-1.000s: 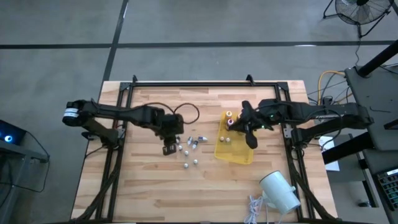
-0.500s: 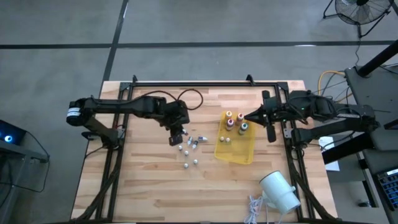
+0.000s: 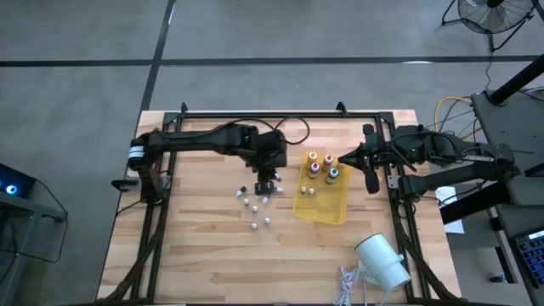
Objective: Pick & Place food coloring
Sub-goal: Put the small violet food coloring bottle into the yellow bin
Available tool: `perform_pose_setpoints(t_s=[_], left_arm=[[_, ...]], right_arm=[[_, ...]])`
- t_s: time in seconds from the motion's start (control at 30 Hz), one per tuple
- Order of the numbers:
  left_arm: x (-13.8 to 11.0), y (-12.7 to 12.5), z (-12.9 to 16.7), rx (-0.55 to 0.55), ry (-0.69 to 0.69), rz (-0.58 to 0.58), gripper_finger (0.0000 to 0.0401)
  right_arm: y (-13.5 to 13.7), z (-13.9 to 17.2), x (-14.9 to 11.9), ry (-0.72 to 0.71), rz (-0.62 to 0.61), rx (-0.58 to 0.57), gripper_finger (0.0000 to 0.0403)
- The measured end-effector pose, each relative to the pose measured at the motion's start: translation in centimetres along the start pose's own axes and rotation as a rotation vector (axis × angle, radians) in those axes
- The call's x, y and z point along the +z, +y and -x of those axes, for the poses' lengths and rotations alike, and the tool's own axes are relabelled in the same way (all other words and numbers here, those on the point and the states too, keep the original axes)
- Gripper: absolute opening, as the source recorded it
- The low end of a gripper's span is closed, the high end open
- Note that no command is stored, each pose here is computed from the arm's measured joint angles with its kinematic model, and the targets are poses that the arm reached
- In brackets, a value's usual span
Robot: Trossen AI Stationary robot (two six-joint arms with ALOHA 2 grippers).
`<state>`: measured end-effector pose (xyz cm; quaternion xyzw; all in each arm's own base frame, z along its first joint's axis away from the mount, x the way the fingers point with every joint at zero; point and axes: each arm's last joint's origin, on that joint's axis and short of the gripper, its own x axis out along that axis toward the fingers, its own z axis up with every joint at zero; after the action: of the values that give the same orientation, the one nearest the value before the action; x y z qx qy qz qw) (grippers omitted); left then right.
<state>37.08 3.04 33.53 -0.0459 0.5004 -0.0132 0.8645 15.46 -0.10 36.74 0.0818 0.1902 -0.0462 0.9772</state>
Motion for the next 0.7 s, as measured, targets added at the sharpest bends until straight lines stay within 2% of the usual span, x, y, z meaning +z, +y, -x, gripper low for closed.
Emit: perform_pose_setpoints(t_s=[0.3, 0.7], left_arm=[[2.8, 0.1, -2.0, -0.027, -0.006, -0.021, 0.0032], [3.8, -0.9, -3.8, -0.072, -0.031, -0.046, 0.0032]], right_arm=[[-0.1, 0.1, -0.4, 0.033, 0.001, -0.024, 0.0009], [-0.2, 0.2, -0.6, 0.059, 0.01, -0.036, 0.0009]])
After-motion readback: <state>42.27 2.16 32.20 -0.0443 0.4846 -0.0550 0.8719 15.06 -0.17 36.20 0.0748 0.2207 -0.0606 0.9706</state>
